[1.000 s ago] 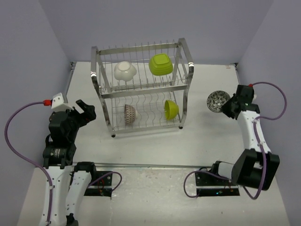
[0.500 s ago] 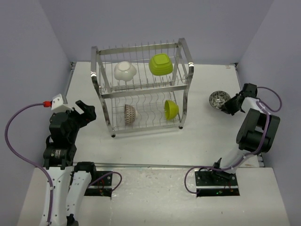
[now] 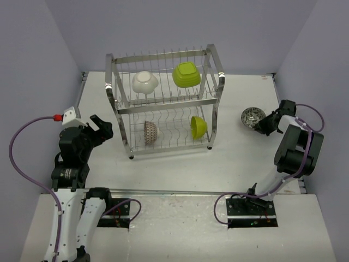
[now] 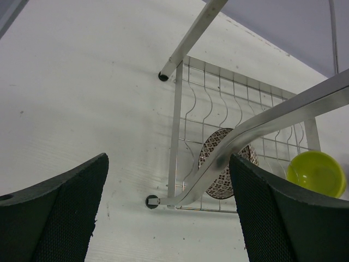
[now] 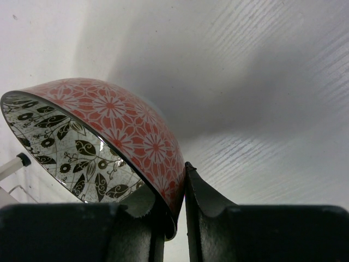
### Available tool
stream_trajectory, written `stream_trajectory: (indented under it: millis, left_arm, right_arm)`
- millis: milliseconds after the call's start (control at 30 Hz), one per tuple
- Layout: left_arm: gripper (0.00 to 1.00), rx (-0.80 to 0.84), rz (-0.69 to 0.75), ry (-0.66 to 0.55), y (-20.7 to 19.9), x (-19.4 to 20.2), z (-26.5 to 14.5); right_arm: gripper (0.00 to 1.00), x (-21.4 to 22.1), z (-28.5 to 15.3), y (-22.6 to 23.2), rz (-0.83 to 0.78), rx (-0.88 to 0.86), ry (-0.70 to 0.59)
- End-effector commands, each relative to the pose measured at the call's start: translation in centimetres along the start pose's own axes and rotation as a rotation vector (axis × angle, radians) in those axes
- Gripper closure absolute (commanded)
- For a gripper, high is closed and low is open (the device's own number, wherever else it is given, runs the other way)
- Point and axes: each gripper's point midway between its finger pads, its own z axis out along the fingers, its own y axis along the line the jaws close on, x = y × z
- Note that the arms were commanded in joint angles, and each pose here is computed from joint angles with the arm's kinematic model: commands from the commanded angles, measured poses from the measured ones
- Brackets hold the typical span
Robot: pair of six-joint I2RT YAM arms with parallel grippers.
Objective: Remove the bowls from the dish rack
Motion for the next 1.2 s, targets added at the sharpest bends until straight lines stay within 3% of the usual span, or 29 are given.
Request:
stream_trajectory:
  millis: [0,267,700,1000,1167]
  left_arm:
    - [0.09,0.039,-0.003,-0.016,-0.9,-0.6,0.1]
    - [0.09,0.054,-0.004,-0.027,-1.3,-1.1,-0.4]
    - [0.09,0.064,0.001,-0.025,-1.5,-1.3,-0.8]
    - [0.10,0.109,0.001,0.009,-2.1,-0.4,-1.2]
    - [0.12,0.141,0.005,0.032,-2.7,0.0,-1.6]
  right_arm:
    - [0.95,-0.5,-0.5,1.3,-0.006,-0.055,-0.030]
    - [0.89,0.2,-0.7,1.2,-0.025,-0.046,-0.037]
    - [0.54,0.6,-1.2,1.8,-0.067,-0.040,-0.053]
    - [0.38,-0.4,-7.2,5.1,-0.193,-0.065,-0.220]
    - [0.33,0.8,-11.5,7.3,-0.289,-0.119,-0.301]
